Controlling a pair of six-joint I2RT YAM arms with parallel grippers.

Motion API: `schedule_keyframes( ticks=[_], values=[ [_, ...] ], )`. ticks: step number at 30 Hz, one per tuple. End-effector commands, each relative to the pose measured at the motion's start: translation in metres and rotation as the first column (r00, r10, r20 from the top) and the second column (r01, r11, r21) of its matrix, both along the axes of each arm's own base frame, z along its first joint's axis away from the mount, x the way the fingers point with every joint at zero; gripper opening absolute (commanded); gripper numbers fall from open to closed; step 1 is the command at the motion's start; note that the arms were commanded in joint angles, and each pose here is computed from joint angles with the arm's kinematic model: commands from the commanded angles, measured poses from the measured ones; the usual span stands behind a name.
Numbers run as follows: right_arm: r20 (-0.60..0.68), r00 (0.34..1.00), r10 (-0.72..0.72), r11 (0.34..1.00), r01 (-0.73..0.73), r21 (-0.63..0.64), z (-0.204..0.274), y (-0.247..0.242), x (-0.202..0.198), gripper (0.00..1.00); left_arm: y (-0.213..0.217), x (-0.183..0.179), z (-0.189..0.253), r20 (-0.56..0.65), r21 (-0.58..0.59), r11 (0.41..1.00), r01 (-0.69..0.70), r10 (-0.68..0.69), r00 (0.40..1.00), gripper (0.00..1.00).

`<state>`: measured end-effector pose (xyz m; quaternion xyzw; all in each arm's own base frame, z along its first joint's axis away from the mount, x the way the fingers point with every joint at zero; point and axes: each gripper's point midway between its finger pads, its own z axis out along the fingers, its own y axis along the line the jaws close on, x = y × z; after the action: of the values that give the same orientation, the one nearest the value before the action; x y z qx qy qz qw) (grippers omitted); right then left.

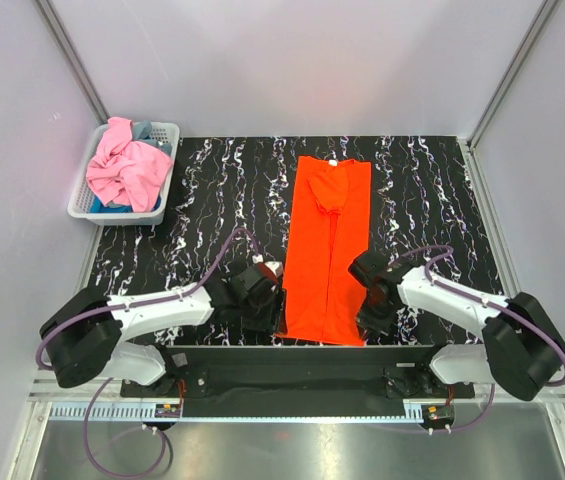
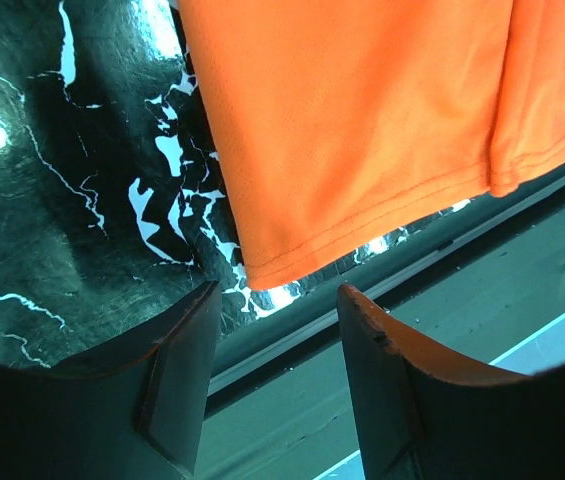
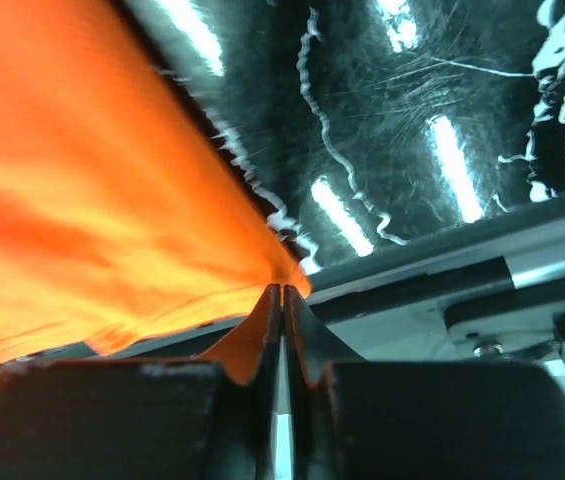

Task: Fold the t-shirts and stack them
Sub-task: Fold the tshirt

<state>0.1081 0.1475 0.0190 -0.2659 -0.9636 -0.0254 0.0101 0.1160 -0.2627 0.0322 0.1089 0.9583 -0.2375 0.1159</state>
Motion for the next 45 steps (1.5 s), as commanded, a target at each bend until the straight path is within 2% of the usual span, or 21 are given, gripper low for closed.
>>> schedule_keyframes(
  ticks=[1, 3, 6, 11, 20, 28, 34, 39, 42, 45],
  values=[
    [0.097, 0.995, 0.029, 0.999, -0.027, -0.019, 0.026, -0.002, 0.016, 0.16, 0.003, 0.007, 0.008, 0.056, -0.015, 1.000, 0.005, -0.004, 0.998, 0.56],
    [0.103, 0.994, 0.039, 0.999, -0.040, 0.013, 0.025, 0.002, 0.014, 0.27, 0.002, 0.006, 0.004, 0.050, -0.020, 1.000, 0.009, -0.008, 0.999, 0.56],
    [0.060, 0.998, 0.036, 0.998, -0.039, 0.047, 0.015, 0.005, 0.004, 0.30, 0.001, 0.002, -0.004, 0.020, -0.031, 0.999, 0.017, -0.017, 1.000, 0.56],
    [0.040, 0.998, 0.044, 0.993, -0.048, 0.104, 0.002, 0.010, -0.006, 0.32, -0.002, -0.006, -0.014, -0.028, -0.056, 0.998, 0.011, -0.012, 1.000, 0.53],
    [0.065, 0.996, 0.067, 0.994, -0.073, 0.082, 0.008, 0.005, -0.004, 0.36, 0.001, -0.006, -0.018, -0.031, -0.035, 0.999, 0.005, -0.006, 0.999, 0.47],
    [0.051, 0.996, 0.068, 0.996, -0.071, 0.059, 0.001, -0.002, -0.010, 0.38, 0.014, 0.001, -0.020, 0.005, 0.037, 0.999, -0.016, 0.015, 1.000, 0.47],
    [0.085, 0.993, 0.079, 0.991, -0.087, 0.097, -0.004, 0.003, -0.006, 0.38, 0.011, 0.000, -0.021, -0.003, 0.030, 0.999, -0.012, 0.012, 1.000, 0.46],
    [0.098, 0.993, 0.065, 0.989, -0.077, 0.124, -0.008, 0.006, -0.007, 0.37, 0.008, -0.002, -0.022, -0.018, 0.017, 1.000, -0.007, 0.007, 1.000, 0.36],
    [0.113, 0.992, 0.057, 0.989, -0.071, 0.129, -0.007, 0.005, -0.007, 0.32, 0.007, -0.002, -0.021, -0.018, 0.014, 1.000, -0.006, 0.007, 1.000, 0.31],
    [0.125, 0.991, 0.054, 0.989, -0.070, 0.132, -0.005, 0.004, -0.006, 0.29, 0.005, -0.002, -0.020, -0.022, 0.002, 1.000, -0.006, 0.006, 1.000, 0.21]
  ],
)
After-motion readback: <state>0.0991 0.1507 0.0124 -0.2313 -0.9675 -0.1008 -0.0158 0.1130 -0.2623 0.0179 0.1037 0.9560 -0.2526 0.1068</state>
